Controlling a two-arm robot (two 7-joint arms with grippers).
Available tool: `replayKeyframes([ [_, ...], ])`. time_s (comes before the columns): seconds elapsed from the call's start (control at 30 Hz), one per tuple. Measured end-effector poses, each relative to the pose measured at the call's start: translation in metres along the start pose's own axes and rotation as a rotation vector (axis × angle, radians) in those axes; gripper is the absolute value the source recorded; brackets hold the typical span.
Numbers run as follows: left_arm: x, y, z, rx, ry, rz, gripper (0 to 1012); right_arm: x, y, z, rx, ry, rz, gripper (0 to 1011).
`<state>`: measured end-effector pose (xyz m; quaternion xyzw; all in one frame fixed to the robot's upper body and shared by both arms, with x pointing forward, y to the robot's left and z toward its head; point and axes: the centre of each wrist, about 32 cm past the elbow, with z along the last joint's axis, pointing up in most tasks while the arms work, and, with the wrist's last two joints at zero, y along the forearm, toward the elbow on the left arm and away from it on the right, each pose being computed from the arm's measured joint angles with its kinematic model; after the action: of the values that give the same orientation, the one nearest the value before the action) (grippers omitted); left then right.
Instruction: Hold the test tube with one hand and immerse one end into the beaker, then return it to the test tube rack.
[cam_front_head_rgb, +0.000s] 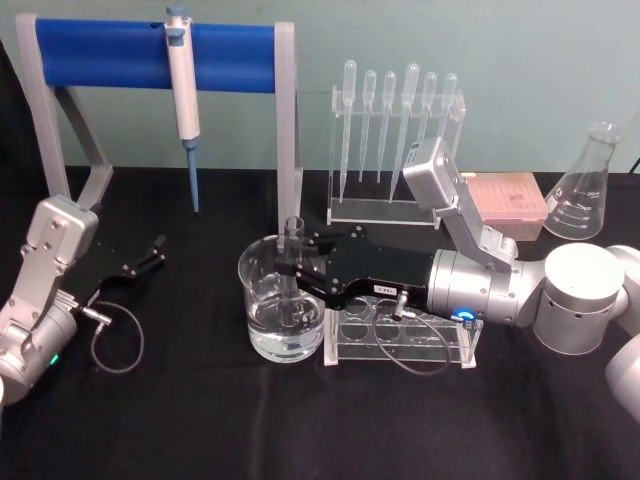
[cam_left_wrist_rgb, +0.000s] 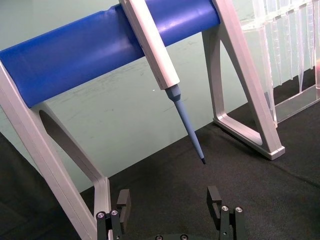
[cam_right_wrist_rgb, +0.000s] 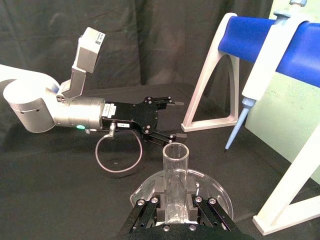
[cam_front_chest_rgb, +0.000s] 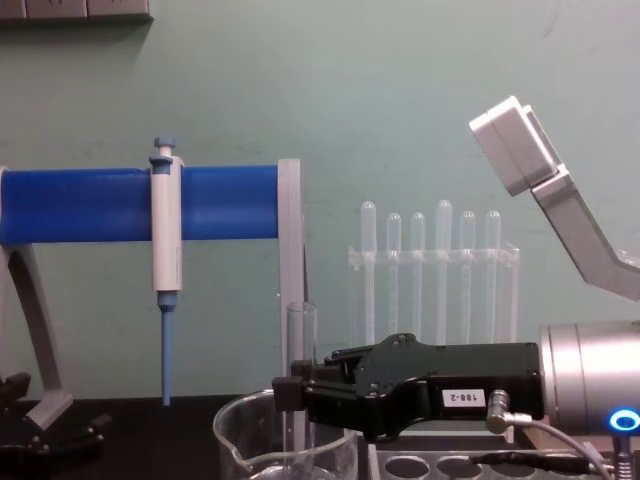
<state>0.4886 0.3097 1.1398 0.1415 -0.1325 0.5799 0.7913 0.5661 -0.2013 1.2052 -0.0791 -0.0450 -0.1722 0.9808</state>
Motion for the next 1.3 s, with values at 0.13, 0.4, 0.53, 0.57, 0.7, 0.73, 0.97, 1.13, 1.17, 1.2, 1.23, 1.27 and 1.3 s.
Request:
replayKeyframes([
  [0.13, 0.0000, 0.0000, 0.0000, 0.000, 0.000, 0.000, 1000, 0.000, 0.000, 0.000, 0.000, 0.000, 0.000, 236],
  [0.4, 0.0000, 0.0000, 0.0000, 0.000, 0.000, 0.000, 1000, 0.000, 0.000, 0.000, 0.000, 0.000, 0.000, 236],
  [0.53, 0.0000, 0.0000, 0.0000, 0.000, 0.000, 0.000, 1000, 0.000, 0.000, 0.000, 0.000, 0.000, 0.000, 236],
  [0.57, 0.0000, 0.0000, 0.0000, 0.000, 0.000, 0.000, 1000, 0.000, 0.000, 0.000, 0.000, 0.000, 0.000, 236],
  [0.7, 0.0000, 0.0000, 0.0000, 0.000, 0.000, 0.000, 1000, 0.000, 0.000, 0.000, 0.002, -0.002, 0.000, 236],
  [0.73, 0.0000, 0.0000, 0.0000, 0.000, 0.000, 0.000, 1000, 0.000, -0.001, 0.002, 0.010, -0.007, -0.002, 236],
  [0.97, 0.0000, 0.0000, 0.0000, 0.000, 0.000, 0.000, 1000, 0.003, -0.006, 0.014, 0.045, -0.028, -0.006, 236],
  [1.13, 0.0000, 0.0000, 0.0000, 0.000, 0.000, 0.000, 1000, 0.002, -0.011, 0.027, 0.064, -0.043, -0.003, 236],
  [1.17, 0.0000, 0.0000, 0.0000, 0.000, 0.000, 0.000, 1000, 0.002, -0.012, 0.029, 0.066, -0.044, -0.002, 235],
  [1.2, 0.0000, 0.0000, 0.0000, 0.000, 0.000, 0.000, 1000, 0.002, -0.013, 0.031, 0.068, -0.046, -0.002, 235],
  [1.23, 0.0000, 0.0000, 0.0000, 0.000, 0.000, 0.000, 1000, 0.002, -0.014, 0.034, 0.070, -0.048, -0.001, 236],
  [1.27, 0.0000, 0.0000, 0.0000, 0.000, 0.000, 0.000, 1000, 0.001, -0.016, 0.038, 0.076, -0.054, 0.000, 236],
  [1.3, 0.0000, 0.0000, 0.0000, 0.000, 0.000, 0.000, 1000, 0.001, -0.017, 0.039, 0.079, -0.055, -0.001, 236],
])
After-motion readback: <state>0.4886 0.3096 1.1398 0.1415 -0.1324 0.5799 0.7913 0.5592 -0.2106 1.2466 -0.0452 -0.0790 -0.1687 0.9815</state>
